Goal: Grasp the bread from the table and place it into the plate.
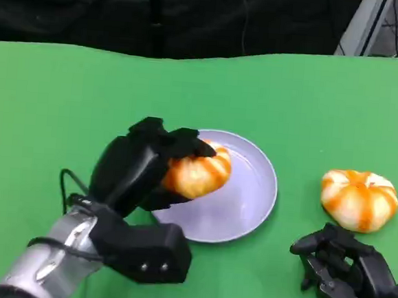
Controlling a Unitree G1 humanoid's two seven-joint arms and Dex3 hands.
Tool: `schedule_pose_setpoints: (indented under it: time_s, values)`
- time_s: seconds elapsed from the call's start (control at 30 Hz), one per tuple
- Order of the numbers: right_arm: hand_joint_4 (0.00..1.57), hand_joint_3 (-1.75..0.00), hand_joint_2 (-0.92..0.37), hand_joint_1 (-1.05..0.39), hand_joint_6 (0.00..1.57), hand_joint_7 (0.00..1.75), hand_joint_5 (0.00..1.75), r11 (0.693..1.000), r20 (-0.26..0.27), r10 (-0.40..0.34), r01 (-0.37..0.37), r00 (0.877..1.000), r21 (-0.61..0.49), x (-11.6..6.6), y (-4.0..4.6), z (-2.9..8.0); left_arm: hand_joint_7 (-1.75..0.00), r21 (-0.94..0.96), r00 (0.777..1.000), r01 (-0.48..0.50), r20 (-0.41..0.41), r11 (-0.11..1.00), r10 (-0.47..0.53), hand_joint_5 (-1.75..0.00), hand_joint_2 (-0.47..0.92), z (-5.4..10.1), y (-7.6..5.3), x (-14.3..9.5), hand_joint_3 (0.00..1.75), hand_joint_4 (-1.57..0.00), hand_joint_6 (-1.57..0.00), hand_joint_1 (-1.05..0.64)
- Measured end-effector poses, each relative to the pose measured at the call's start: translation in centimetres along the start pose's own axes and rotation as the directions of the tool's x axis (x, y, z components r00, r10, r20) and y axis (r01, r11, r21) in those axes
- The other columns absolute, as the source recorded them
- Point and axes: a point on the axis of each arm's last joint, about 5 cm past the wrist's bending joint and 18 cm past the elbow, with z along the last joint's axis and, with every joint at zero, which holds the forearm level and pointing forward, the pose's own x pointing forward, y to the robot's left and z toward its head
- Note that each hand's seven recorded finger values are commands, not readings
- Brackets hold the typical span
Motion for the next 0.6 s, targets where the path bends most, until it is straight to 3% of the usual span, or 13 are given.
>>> schedule_pose_setpoints:
  time_s: [0.23,0.33,0.6]
  values:
    - [0.67,-0.47,-0.92,-0.26,0.73,1.1,1.75,1.0,0.004,-0.001,0.001,1.0,0.004,0.1,0.18,0.0,-0.94,0.007,0.998,0.064,0.026,0.998,-0.064,-1.59,0.92,0.6,-0.9,1.5,0.12,-0.64,-0.81,-0.05]
    - [0.67,-0.47,-0.92,-0.25,0.73,1.1,1.75,1.0,0.003,-0.004,0.004,1.0,0.001,0.1,0.26,0.0,-1.04,0.034,0.991,0.13,0.016,0.991,-0.131,-1.63,0.92,0.5,-1.4,2.3,0.12,-0.61,-0.77,-0.06]
    - [0.68,-0.47,-0.92,-0.27,0.74,1.09,1.75,1.0,0.011,-0.004,0.004,1.0,-0.009,0.1,0.41,0.0,-1.07,0.063,0.979,0.199,0.019,0.978,-0.201,-1.57,0.92,0.2,-1.4,3.6,0.12,-0.61,-0.74,-0.1]
